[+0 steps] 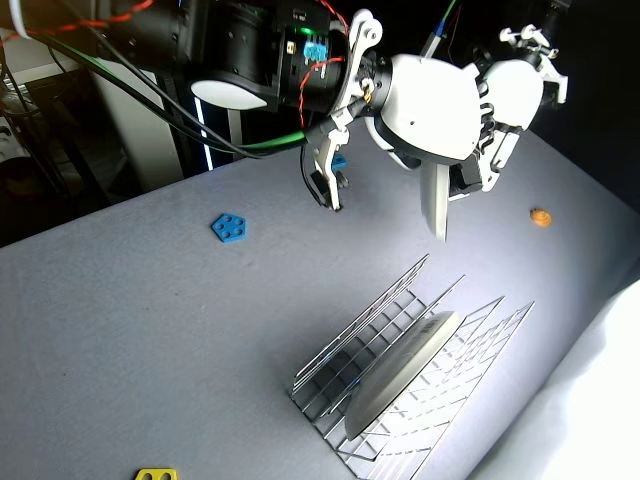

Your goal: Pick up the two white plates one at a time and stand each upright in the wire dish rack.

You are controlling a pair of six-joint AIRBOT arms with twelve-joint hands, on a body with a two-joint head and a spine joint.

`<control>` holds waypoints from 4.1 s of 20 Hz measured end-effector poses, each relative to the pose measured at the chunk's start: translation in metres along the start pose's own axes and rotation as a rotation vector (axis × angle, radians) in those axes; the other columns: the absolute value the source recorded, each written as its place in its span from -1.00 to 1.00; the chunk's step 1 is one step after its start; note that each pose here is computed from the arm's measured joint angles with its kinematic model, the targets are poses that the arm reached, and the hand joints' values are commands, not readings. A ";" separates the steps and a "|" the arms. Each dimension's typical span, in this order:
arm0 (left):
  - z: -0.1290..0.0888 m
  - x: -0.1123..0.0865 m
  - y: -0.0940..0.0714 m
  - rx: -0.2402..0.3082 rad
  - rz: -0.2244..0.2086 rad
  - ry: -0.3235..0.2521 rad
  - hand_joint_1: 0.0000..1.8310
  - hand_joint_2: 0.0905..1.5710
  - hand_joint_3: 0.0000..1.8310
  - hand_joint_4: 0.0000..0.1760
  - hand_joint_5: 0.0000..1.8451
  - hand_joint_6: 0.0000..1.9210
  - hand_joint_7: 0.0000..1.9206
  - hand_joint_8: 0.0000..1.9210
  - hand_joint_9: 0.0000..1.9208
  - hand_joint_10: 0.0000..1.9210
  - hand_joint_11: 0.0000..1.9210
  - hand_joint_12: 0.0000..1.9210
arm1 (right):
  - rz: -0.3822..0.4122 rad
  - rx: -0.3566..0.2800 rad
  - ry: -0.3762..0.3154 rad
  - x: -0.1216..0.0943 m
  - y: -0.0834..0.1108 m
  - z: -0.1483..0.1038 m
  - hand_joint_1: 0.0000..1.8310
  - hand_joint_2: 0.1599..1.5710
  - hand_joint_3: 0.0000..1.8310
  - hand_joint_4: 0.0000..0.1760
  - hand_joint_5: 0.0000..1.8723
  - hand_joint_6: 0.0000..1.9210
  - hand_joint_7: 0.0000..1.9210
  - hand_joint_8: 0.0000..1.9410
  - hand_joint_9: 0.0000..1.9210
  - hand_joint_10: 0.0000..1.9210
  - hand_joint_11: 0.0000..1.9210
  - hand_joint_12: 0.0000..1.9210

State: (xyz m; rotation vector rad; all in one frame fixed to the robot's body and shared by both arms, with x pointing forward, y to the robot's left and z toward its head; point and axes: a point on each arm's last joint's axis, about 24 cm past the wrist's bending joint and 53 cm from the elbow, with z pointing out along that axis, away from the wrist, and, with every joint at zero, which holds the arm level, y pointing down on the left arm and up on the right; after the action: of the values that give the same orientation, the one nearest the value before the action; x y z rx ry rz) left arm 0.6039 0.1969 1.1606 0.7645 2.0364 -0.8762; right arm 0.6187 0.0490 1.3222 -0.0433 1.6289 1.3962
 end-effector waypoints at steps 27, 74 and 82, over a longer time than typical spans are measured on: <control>0.013 0.001 -0.013 0.034 0.018 0.023 -1.00 0.37 -1.00 -1.00 -0.84 -1.00 -0.82 -0.99 -0.88 -0.99 -0.97 -0.98 | 0.400 0.105 -0.075 -0.072 -0.050 -0.013 0.49 0.37 -1.00 -1.00 -0.04 0.18 0.00 -0.04 -0.08 0.28 -0.28 0.41; 0.017 0.013 -0.011 0.026 0.035 0.062 -1.00 0.38 -1.00 -1.00 -0.83 -1.00 -0.81 -1.00 -0.87 -1.00 -1.00 -0.86 | 0.261 0.192 -0.189 -0.114 -0.100 -0.036 0.50 0.34 -1.00 -1.00 -0.01 0.08 0.08 -0.11 -0.03 0.19 -0.22 0.38; 0.017 0.012 -0.011 0.025 0.035 0.061 -1.00 0.38 -1.00 -1.00 -0.82 -1.00 -0.80 -1.00 -0.85 -1.00 -1.00 -0.80 | 0.247 0.219 -0.170 -0.105 -0.111 -0.038 0.49 0.34 -1.00 -1.00 0.01 0.08 0.06 -0.11 -0.05 0.20 -0.27 0.44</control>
State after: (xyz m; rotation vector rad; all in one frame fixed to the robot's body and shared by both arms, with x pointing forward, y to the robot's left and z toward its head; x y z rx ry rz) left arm 0.5965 0.1801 1.1459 0.8480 2.0625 -0.8701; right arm 0.7153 -0.0739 1.3042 0.4061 1.6745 1.3538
